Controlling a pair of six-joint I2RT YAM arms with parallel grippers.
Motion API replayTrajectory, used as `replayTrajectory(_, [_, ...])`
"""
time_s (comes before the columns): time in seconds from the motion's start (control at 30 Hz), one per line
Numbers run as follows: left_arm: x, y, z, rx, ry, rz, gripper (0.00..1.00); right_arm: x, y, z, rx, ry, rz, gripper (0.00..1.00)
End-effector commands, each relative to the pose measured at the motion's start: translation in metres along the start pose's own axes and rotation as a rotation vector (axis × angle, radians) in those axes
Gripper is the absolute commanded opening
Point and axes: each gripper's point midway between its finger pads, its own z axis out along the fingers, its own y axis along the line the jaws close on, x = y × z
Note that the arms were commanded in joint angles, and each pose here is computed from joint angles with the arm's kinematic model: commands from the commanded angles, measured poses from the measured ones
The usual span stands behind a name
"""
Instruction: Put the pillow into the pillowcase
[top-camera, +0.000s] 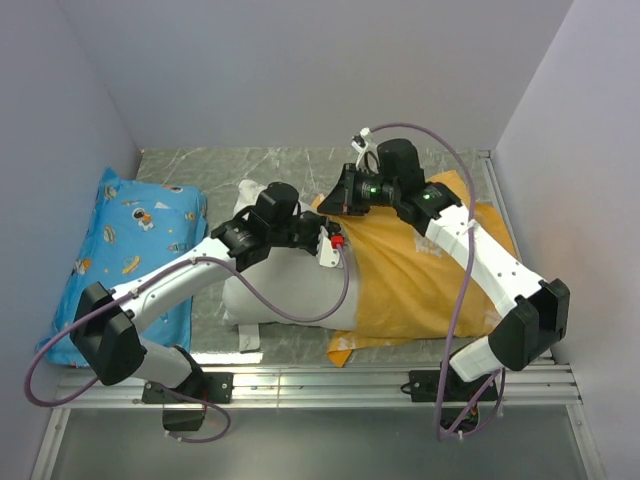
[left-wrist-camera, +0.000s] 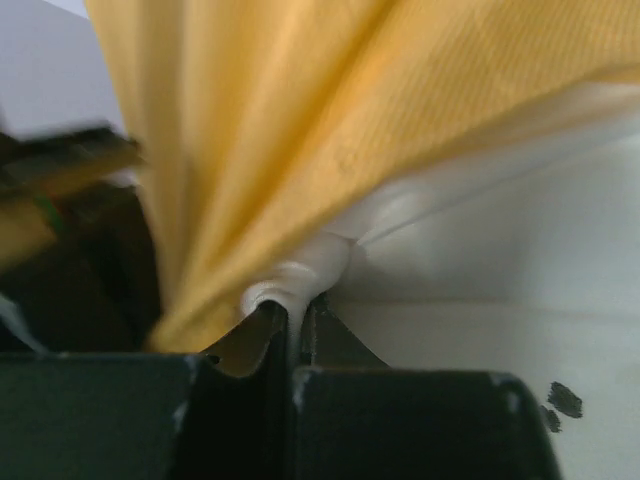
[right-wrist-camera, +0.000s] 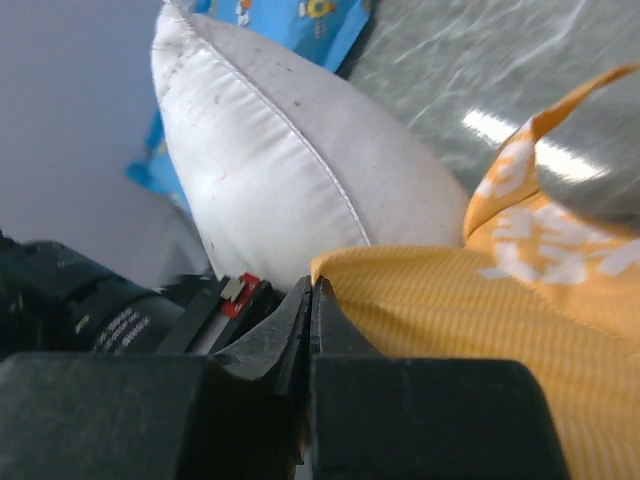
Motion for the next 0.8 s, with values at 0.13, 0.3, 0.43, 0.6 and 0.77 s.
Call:
replayTrajectory(0.13, [-0.060,0.027,-0.015,-0.155,-0.177,0.197,0.00,0.028,0.034,0.019,-0.153,0.019,0.250,0.00])
replayTrajectory(0.3, [-0.054,0.038,-0.045,-0.220,-0.124,0.228,0.00,-0.030,0.051,-0.020,-0.212,-0.139,0.157,0.00])
replayTrajectory(0.43, [-0.065,0.087,-0.070,-0.330,-0.100,0.240,0.00,-0.106,0.104,-0.068,-0.277,-0.348,0.025,0.00])
replayTrajectory(0.6, [-0.081,0.108,-0.087,-0.421,-0.129,0.222,0.00,-0.082,0.116,-0.072,-0.273,-0.369,-0.060,0.00])
replayTrajectory(0.77, [-0.048,0.028,-0.058,-0.249,-0.121,0.197,0.00,0.029,0.051,0.000,-0.177,-0.116,0.047,0.00])
